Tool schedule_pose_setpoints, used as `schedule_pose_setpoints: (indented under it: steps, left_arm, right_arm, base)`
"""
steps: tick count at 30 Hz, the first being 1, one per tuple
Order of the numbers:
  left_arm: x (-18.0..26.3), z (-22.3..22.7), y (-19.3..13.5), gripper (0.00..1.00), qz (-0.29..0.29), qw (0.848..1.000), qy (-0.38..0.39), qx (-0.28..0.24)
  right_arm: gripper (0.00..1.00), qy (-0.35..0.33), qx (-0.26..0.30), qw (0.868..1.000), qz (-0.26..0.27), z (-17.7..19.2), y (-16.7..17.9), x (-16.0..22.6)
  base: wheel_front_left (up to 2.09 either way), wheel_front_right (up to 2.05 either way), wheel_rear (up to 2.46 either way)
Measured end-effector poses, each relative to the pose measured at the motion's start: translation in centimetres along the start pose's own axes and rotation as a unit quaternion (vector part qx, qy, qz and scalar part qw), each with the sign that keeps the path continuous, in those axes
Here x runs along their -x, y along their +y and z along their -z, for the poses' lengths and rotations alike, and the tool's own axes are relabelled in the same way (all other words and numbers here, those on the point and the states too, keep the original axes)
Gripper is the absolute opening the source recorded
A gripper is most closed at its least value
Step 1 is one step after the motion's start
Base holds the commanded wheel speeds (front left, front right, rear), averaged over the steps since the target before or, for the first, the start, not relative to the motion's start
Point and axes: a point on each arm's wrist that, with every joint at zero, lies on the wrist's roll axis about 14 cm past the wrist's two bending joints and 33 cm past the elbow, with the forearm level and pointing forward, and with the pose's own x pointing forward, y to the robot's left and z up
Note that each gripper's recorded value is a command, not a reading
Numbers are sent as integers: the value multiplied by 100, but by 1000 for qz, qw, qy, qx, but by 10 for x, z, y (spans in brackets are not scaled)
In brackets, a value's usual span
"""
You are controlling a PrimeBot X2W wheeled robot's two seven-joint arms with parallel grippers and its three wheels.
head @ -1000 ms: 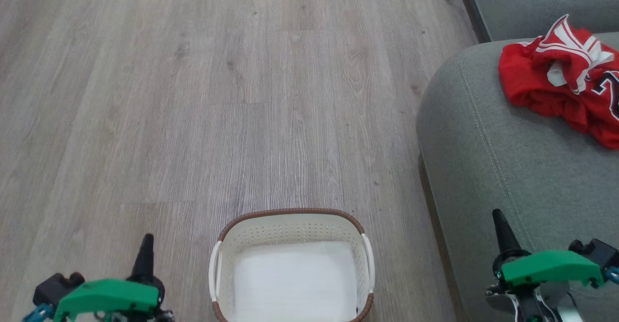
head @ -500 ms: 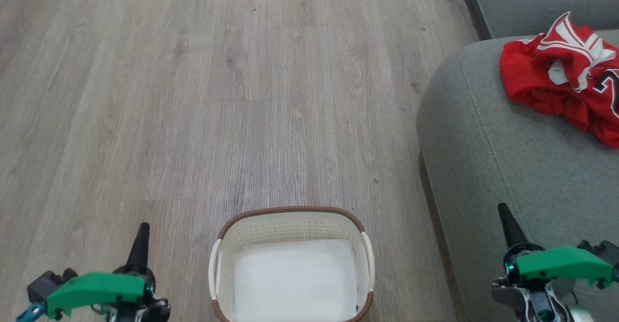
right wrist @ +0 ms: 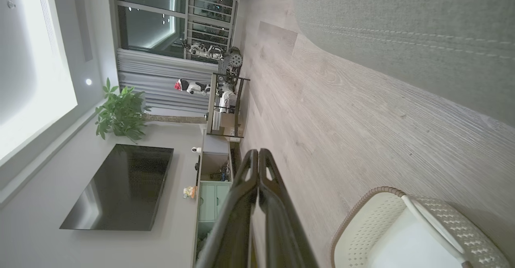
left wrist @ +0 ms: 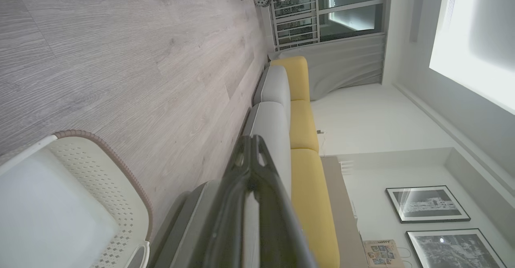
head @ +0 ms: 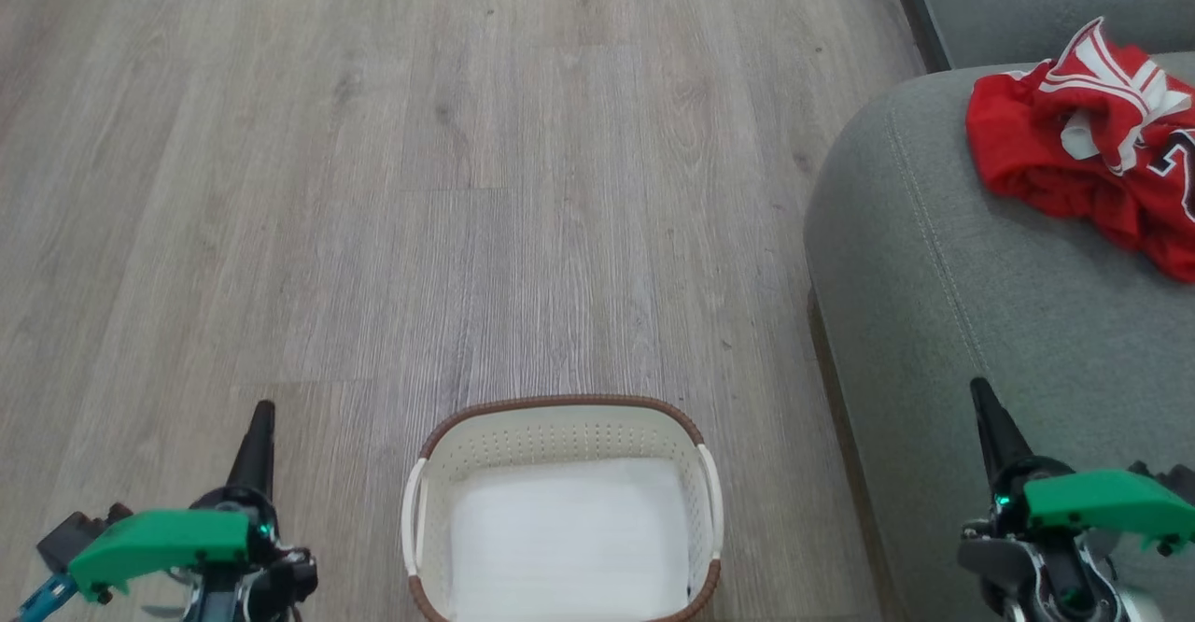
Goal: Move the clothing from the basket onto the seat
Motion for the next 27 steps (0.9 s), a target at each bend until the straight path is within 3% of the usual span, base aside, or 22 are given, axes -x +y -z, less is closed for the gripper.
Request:
schedule_pose_setpoints:
  steps: [16,27]
  left_arm:
    - [-8,-6,-17,0,39,996,-2,84]
    - [-9,-5,-20,0,42,995,-3,88]
  right_arm:
    - [0,-1,-85,996,-26,-6,15,-4]
    - [0,-2,-88,996,-27,-7,15,-4]
  base:
    - [0,0,0]
    - [0,0,0]
